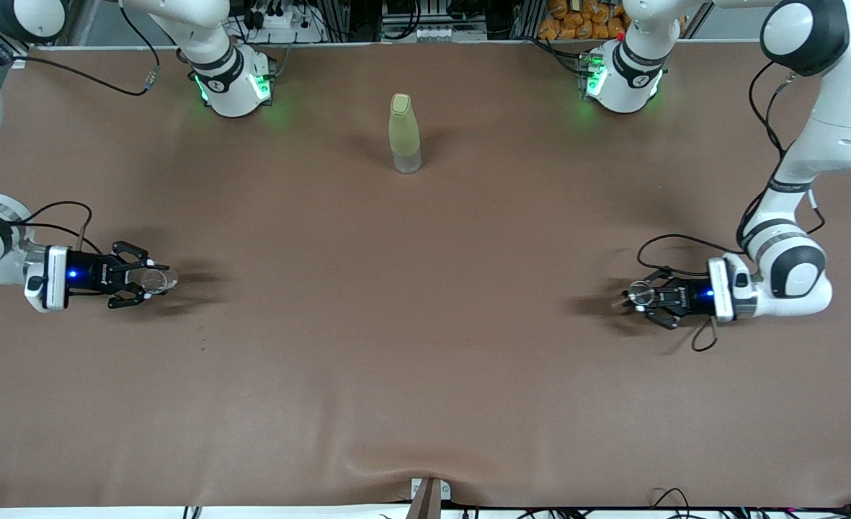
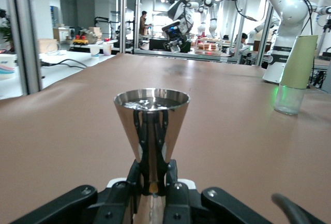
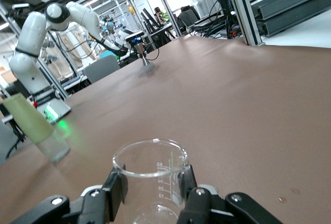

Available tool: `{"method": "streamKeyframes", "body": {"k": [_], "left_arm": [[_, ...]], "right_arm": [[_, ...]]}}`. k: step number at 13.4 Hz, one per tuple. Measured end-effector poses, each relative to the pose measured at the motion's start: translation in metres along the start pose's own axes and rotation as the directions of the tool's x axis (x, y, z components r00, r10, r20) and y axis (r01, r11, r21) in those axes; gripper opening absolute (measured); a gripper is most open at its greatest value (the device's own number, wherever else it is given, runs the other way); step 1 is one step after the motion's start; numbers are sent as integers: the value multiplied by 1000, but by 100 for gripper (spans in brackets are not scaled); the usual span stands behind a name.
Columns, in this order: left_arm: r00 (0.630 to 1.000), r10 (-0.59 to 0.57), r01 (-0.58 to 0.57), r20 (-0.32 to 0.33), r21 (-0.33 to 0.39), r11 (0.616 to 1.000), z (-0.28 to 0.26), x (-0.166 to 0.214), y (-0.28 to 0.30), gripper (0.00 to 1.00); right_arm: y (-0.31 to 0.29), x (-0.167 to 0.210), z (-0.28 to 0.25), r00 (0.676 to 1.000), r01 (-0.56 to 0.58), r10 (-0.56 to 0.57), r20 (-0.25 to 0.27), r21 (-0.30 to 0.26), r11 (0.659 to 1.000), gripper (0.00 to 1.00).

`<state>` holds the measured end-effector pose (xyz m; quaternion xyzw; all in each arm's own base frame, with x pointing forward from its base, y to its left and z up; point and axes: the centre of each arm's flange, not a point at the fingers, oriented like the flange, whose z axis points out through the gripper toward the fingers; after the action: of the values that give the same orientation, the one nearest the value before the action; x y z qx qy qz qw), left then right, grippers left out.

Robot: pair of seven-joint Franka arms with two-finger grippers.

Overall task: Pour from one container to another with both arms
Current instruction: 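Lower the jigger and the beaker onto the table with both grippers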

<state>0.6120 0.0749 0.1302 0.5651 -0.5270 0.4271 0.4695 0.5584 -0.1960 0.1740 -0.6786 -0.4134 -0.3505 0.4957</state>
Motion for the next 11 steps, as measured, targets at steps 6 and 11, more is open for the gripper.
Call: {"method": "streamKeyframes", "body": {"k": [6,11], "left_arm": [[998,-57,57,-21,17,998,-25,-36,20,21],[997,-80,80,-15,3,997,-29,-56,28,21]], "right_arm": [[9,-46,-9,991,131,-132,34,30,991,50],[19,-90,0,987,158,-159,6,44,986,50]]}}
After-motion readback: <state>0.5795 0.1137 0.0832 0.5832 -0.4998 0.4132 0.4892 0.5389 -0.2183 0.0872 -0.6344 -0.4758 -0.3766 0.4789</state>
